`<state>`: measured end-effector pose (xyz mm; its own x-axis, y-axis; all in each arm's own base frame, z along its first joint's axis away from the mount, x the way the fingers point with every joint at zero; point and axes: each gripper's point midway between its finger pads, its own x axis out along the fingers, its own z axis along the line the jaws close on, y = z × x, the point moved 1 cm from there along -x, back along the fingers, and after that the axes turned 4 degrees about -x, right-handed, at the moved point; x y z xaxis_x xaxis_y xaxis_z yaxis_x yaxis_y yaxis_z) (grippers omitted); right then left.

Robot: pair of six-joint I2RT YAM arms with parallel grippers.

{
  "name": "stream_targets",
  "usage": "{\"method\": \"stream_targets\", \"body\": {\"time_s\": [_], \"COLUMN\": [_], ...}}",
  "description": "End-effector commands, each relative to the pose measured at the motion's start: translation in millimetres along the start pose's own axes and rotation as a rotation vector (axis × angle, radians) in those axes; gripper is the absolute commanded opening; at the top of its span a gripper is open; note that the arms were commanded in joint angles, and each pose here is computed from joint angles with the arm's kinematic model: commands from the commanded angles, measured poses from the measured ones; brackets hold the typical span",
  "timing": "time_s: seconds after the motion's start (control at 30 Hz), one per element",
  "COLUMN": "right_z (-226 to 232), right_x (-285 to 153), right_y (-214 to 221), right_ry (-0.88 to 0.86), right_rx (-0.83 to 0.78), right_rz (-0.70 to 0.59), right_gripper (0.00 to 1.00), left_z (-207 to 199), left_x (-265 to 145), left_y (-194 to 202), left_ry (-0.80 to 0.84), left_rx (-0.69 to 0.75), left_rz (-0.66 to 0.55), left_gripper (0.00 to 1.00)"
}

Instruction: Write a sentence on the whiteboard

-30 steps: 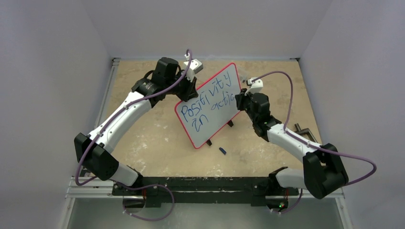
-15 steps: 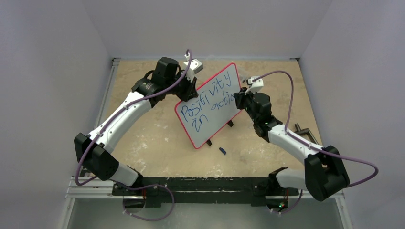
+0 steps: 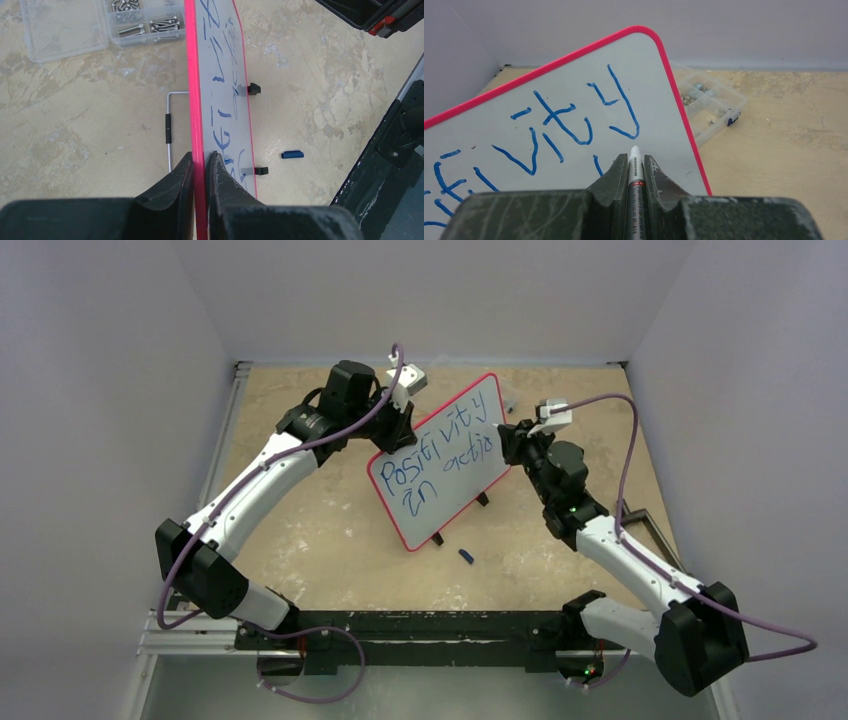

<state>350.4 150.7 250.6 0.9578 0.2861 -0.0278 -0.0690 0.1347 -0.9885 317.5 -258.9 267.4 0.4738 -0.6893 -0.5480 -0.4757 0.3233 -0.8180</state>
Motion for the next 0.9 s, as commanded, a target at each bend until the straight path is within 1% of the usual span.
{"method": "stream_targets", "body": {"time_s": [0.0,0.4,0.87], "right_z": [-8.5,-17.1,-16.9], "right_x": [-0.3,13.5,24.8], "right_y": [-5.4,22.9,21.2], "right_ry": [0.056,0.111,0.112], "right_rx": [0.016,0.019,0.011], "right_rz": [-0.03,0.034,0.035], "right_gripper": [0.0,0.0,0.0], "left_z": [1.8,1.9,2.7], "left_x": [0.1,-0.9,0.8], "left_y": [28.6,28.2,29.7], "left_ry": [-0.002,-0.005,-0.007], "left_rx": [0.087,0.091,0.092], "left_rz": [0.106,0.104,0.112], "left_gripper": [0.0,0.0,0.0]}}
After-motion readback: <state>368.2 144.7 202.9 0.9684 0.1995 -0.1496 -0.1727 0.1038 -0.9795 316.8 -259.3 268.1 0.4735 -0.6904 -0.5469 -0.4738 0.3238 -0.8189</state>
